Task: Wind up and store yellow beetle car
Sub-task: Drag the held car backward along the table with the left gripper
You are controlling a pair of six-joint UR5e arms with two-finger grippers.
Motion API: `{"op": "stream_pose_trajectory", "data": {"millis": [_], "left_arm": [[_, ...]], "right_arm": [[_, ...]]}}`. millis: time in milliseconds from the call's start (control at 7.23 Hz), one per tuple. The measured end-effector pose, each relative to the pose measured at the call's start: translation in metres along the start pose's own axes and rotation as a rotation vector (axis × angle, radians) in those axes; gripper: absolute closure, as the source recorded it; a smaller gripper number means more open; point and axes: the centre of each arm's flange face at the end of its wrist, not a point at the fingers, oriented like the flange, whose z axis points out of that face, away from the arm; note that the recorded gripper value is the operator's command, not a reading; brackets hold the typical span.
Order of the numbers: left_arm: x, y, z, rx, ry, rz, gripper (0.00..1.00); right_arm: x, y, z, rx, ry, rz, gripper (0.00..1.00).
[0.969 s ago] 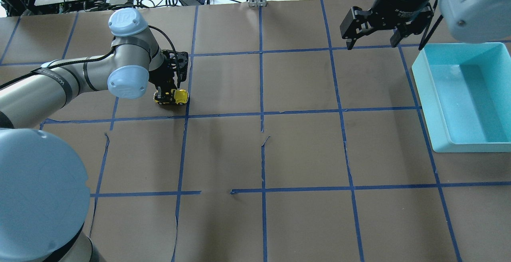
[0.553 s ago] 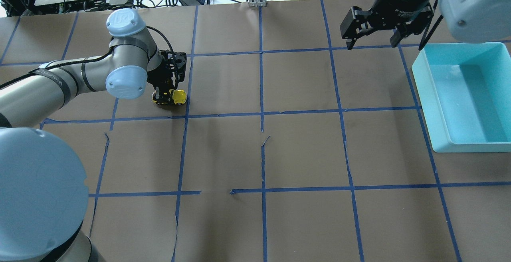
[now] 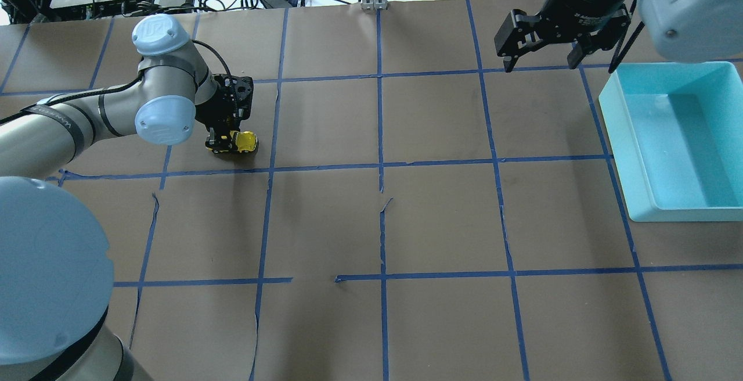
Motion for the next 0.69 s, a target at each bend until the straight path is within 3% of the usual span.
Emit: {"op": "stream_pose_trajectory", "data": {"millis": [692], "left_arm": [[0.009, 0.071, 0.004, 0.009, 0.007, 0.024, 0.75]], "right_arm": [[0.0, 0.0, 0.0, 0.0, 0.0, -0.001, 0.0]]}}
